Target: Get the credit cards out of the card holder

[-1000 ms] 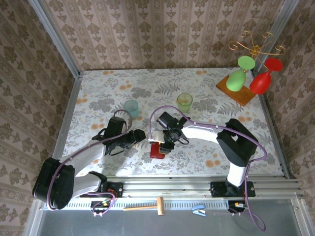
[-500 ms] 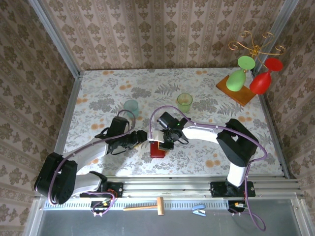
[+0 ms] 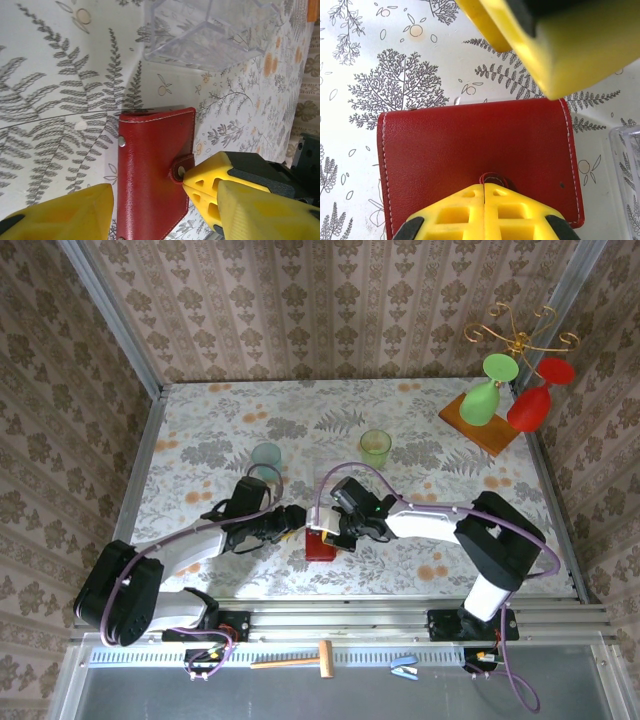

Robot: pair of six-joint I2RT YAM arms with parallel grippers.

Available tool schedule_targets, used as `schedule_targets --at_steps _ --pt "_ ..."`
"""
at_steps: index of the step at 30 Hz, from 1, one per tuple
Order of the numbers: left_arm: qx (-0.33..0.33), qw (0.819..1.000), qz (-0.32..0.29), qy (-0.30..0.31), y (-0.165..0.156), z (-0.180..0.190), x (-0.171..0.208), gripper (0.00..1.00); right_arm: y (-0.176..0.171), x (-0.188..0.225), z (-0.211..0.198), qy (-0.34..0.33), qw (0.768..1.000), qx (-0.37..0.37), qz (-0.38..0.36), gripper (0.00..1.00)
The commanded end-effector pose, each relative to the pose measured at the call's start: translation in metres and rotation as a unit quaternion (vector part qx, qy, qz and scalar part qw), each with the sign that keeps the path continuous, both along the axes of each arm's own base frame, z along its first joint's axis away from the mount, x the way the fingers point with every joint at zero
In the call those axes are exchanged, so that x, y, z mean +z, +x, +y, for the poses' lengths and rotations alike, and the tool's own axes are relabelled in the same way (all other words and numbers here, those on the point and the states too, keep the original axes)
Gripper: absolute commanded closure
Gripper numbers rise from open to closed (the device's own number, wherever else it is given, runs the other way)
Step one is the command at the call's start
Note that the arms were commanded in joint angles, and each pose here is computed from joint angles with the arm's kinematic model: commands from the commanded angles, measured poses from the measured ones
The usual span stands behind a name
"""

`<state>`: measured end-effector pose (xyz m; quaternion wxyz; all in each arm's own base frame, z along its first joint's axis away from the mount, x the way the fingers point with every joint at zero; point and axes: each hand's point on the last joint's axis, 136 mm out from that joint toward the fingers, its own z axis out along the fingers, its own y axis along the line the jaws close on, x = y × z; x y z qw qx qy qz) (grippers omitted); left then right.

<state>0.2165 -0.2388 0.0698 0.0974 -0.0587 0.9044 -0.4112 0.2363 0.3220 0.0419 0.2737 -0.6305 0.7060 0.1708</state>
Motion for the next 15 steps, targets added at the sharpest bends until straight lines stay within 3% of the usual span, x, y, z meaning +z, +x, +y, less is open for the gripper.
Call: schedule_targets --at_steps 1,12,15 --pt "-0.001 1.000 0.000 -0.024 0.005 -0.014 0.007 0.47 0.009 0.013 0.006 0.039 0.998 -0.029 -0.034 1.00" --pt "0.013 0.997 0.040 -0.059 0.000 -0.034 -0.015 0.76 0.011 0.020 0.010 0.099 0.991 -0.066 -0.063 1.00" --pt "0.020 0.997 0.054 -0.050 -0.005 -0.029 -0.026 0.79 0.012 0.021 0.009 0.111 0.988 -0.079 -0.070 1.00"
